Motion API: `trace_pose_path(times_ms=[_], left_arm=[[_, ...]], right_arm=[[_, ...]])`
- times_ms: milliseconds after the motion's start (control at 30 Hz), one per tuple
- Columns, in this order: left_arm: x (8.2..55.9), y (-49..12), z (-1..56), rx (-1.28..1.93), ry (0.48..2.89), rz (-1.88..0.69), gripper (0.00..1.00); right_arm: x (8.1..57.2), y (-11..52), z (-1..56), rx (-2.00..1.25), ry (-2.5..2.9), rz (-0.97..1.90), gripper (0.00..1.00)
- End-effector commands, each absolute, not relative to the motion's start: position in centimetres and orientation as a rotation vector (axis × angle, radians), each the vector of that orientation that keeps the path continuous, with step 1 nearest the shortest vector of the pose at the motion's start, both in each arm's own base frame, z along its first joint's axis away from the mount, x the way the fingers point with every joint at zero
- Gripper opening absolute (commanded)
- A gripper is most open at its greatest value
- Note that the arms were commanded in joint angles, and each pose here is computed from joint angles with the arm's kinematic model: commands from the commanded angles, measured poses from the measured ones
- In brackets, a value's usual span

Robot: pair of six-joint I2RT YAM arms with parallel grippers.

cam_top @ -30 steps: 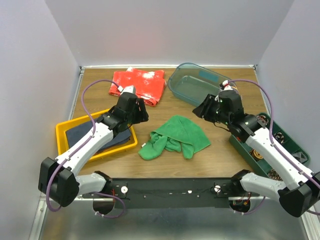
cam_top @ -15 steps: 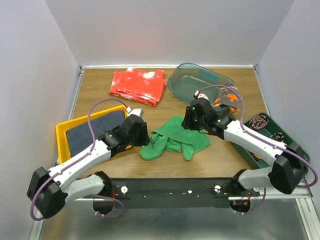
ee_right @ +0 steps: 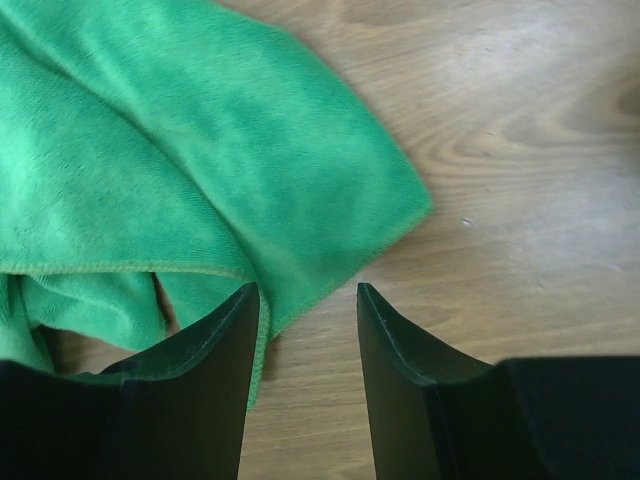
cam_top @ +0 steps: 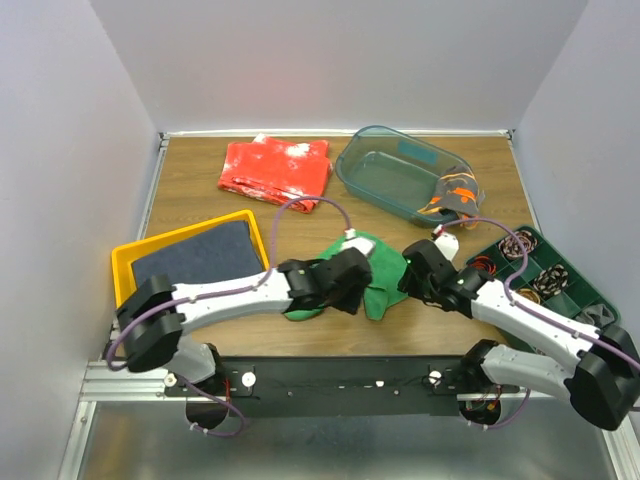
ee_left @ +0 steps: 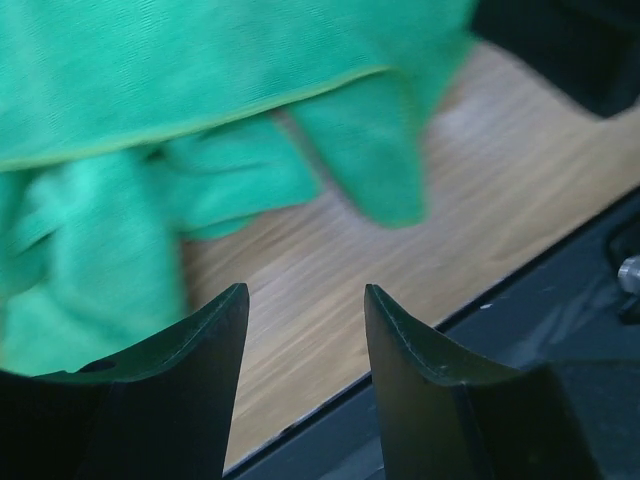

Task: Fold and stack the towels
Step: Flatten out the towel at the center of the board.

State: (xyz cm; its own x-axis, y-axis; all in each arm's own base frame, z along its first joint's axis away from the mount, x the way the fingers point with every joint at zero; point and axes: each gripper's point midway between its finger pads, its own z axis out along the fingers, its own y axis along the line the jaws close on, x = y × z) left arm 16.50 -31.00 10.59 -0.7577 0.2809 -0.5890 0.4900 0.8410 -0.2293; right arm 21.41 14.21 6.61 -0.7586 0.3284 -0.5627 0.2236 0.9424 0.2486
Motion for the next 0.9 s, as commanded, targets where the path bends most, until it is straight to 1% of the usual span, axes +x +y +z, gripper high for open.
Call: trace_pose_path(times_ms=[0, 33, 67, 100, 233, 400, 600, 800, 867], left_arm=[[16.1, -37.0, 11.0, 0.711, 2.373, -0.544, 0.58], [16.0, -37.9, 10.9, 0.725, 2.367, -0.549, 0.59], [15.8, -38.5, 10.8, 0.741, 2.367, -0.547, 0.59], [15.5, -39.1, 9.6, 0.774, 2.380, -0.522, 0.60], [15.4, -41.4, 8.6, 0.829, 2.373, -0.509, 0.61], [15.9, -42.3, 6.6, 0.854, 2.380, -0.451, 0.61], [16.0, -41.9, 4.5, 0.862, 2.407, -0.372, 0.60], [15.8, -40.6, 2.9, 0.860, 2.437, -0.307, 0.52], [15.6, -40.1, 2.3, 0.858, 2.446, -0.290, 0.44]], right_arm=[[20.9, 11.4, 6.5, 0.571, 2.393, 0.121, 0.52], [20.9, 11.5, 6.6, 0.596, 2.390, 0.143, 0.52], [21.1, 11.6, 7.0, 0.615, 2.378, 0.173, 0.54], [21.1, 11.7, 7.1, 0.621, 2.380, 0.189, 0.54], [20.9, 11.3, 7.8, 0.677, 2.367, 0.203, 0.54], [20.6, 10.2, 10.5, 0.745, 2.257, 0.274, 0.53], [20.5, 9.6, 12.8, 0.772, 2.200, 0.300, 0.53], [20.8, 10.0, 13.1, 0.756, 2.207, 0.312, 0.53], [21.0, 10.3, 12.7, 0.747, 2.214, 0.317, 0.53]])
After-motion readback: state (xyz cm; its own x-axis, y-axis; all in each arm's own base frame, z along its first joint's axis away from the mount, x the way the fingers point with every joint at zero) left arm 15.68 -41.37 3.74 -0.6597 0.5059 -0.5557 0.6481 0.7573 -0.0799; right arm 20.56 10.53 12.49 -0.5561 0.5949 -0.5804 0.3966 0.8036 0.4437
